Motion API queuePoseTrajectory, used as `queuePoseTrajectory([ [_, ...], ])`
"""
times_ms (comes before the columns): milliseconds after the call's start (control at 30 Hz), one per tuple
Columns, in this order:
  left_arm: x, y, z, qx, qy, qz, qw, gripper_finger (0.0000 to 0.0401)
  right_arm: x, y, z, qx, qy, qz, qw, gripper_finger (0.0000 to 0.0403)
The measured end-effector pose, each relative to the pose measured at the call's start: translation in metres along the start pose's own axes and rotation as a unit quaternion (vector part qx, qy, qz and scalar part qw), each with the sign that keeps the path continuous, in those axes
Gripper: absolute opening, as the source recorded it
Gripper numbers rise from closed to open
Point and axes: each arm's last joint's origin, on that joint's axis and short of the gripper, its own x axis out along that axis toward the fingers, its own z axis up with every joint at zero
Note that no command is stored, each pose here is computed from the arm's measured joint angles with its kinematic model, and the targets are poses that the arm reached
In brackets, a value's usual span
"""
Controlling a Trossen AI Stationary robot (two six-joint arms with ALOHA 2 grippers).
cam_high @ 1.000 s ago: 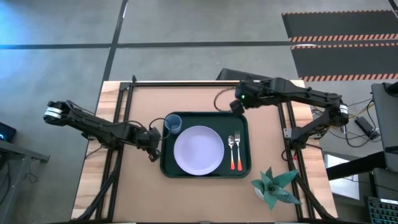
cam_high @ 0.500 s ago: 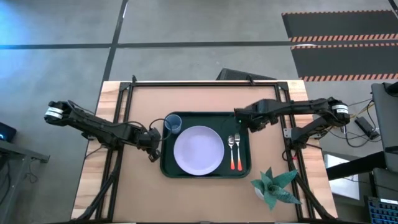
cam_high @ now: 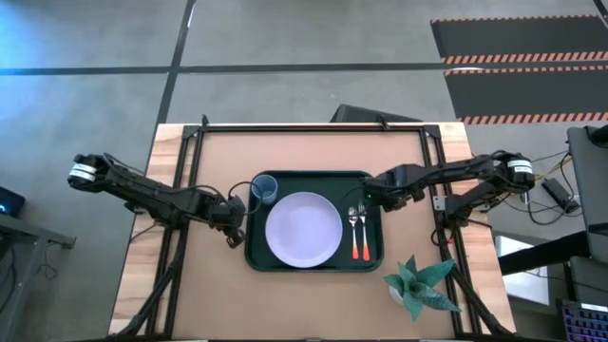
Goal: Pick and place plate/cup/fork/spoon on tray
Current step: Move the black serving tray to the middle of the table
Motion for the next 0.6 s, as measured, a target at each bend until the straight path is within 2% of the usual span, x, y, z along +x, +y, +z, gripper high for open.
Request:
queuePoseTrajectory([
  [300,0.000,0.000,-0.001,-0.001,0.009,-0.008,1.000,0.0000,0.005,0.010,0.005,0.010,-0.034,0.059,0.998,0.0008],
  [600,0.000,0.003,-0.005,0.001,0.039,0.004,0.999,0.0000,0.010,0.008,-0.001,-0.002,-0.040,0.043,0.998,0.0008],
])
